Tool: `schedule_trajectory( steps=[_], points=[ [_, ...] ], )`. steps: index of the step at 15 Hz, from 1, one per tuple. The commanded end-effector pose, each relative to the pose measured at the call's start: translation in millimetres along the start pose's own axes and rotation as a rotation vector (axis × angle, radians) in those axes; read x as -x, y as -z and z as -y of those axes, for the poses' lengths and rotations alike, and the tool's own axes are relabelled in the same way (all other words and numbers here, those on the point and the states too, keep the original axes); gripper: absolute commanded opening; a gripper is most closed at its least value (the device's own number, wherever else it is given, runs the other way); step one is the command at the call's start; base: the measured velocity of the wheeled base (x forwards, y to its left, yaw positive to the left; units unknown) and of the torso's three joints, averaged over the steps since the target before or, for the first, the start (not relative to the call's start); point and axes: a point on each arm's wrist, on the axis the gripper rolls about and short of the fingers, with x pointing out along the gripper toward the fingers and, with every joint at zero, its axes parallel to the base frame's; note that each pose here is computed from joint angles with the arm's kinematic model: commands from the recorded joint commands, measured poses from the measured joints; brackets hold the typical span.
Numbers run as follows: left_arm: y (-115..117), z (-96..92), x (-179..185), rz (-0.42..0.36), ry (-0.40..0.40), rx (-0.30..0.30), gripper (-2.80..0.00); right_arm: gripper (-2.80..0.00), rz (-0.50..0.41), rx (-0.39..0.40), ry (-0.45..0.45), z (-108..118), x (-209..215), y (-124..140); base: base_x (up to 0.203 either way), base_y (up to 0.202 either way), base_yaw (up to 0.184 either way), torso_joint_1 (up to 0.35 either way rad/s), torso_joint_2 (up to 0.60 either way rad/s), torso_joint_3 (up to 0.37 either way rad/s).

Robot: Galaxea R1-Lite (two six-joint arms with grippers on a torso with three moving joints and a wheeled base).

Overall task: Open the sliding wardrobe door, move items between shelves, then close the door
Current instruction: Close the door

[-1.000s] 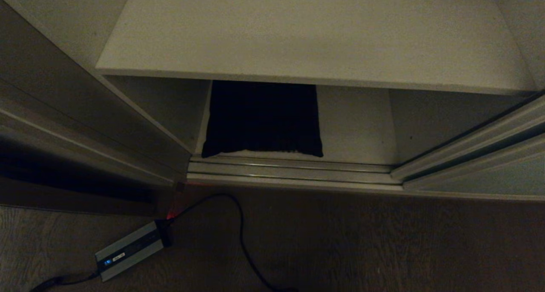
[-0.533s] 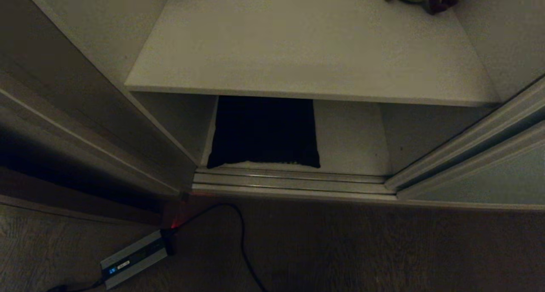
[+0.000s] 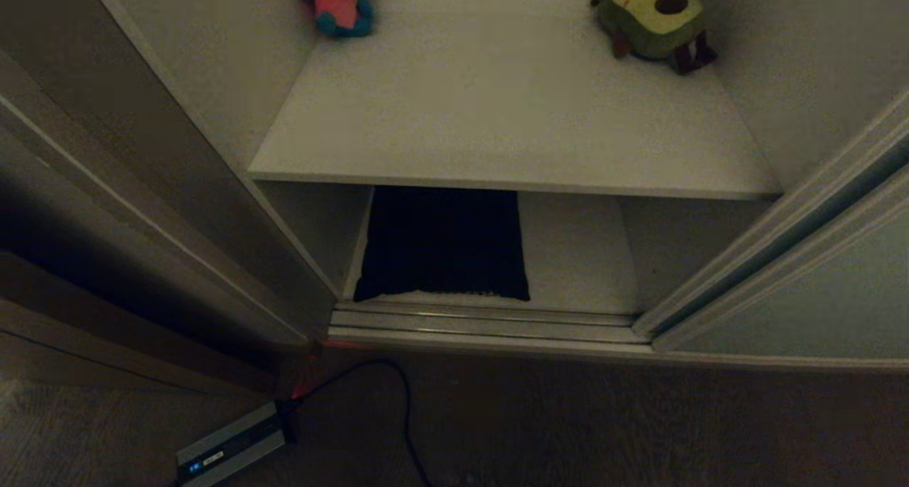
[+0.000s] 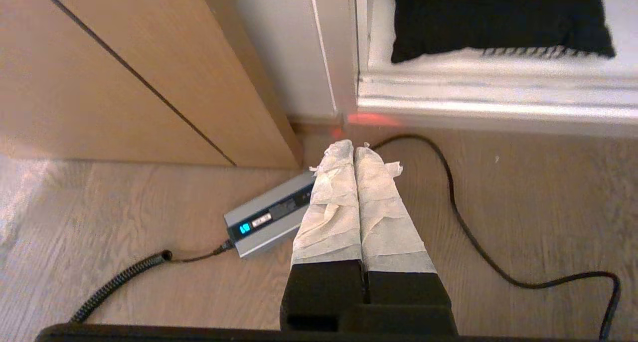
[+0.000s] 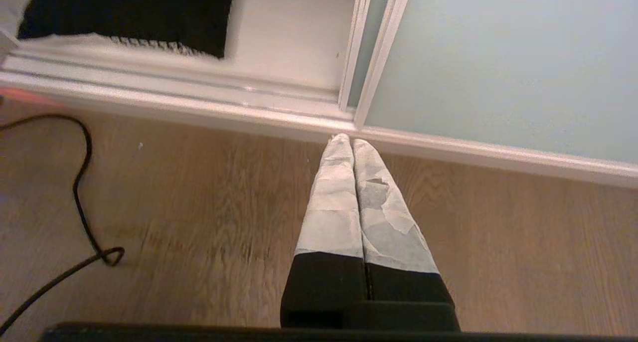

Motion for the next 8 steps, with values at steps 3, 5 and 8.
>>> schedule_trajectory(
  steps=[3,5,8],
  points=[
    [-0.2,0.0,-0.3,-0.003,-0.001,0.002,-2.80,-2.80,-0.003,0.000,-0.001,0.0,-0.3,0.8,0.000,0.000,0.000,0.002,0.00,0.197],
    [-0.2,0.0,-0.3,-0.003,-0.003,0.004,-2.80,-2.80,-0.003,0.000,-0.001,0.0,-0.3,0.8,0.000,0.000,0.000,0.007,0.00,0.202],
    [-0.2,0.0,-0.3,-0.003,-0.003,0.004,-2.80,-2.80,-0.004,0.000,-0.001,0.0,-0.3,0.8,0.000,0.000,0.000,0.000,0.00,0.000]
  ],
)
